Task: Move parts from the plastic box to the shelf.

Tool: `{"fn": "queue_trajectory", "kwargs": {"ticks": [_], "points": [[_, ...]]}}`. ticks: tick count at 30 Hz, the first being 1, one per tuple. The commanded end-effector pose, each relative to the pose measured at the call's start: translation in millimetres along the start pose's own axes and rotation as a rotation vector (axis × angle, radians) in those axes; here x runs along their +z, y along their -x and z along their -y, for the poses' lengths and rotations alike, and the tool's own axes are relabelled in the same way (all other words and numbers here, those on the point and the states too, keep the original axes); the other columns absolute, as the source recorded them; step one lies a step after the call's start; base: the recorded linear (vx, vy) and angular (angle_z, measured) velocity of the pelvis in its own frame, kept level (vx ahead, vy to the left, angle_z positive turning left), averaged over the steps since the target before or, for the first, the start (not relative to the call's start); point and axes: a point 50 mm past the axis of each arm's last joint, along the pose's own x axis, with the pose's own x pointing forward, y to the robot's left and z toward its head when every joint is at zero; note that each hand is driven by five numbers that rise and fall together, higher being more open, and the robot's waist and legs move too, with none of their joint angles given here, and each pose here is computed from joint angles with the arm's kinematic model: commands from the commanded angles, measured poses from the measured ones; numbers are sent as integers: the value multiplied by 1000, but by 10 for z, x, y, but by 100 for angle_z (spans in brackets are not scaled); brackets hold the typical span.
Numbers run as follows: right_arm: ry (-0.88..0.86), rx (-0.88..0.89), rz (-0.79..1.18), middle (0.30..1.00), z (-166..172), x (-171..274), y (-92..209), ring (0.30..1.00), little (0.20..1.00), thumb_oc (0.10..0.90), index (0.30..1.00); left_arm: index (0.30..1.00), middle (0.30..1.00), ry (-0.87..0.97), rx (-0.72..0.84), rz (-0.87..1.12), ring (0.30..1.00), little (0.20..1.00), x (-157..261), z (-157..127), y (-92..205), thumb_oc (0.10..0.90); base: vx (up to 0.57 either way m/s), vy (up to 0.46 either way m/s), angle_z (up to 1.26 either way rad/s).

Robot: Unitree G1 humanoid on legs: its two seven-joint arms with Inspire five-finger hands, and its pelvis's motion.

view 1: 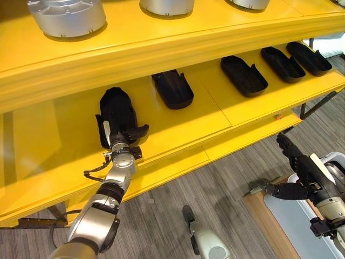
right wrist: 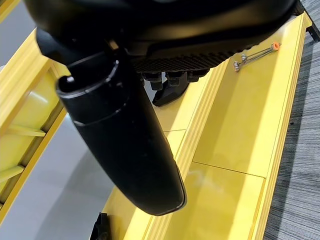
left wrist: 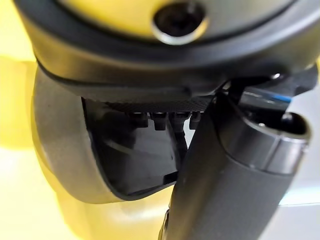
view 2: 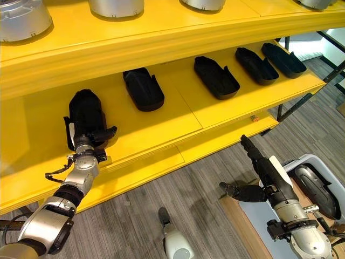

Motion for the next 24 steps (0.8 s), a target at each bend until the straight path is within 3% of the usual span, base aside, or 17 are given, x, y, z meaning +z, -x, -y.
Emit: {"fn": "queue_trajectory", "kwargs": {"ticks": [1, 24], "points": [[104, -46, 251, 1000, 180, 508, -123, 1000, 1000, 900, 1000, 1000, 1000, 190, 85, 215, 1000, 1000, 739, -71, -243, 900, 0, 0, 0], [106, -57, 246, 1000, 224, 511, -108, 1000, 1000, 900, 1000, 1000, 1000, 316, 170, 313, 1000, 1000, 1133, -198, -319, 900, 2, -4, -2]]}}
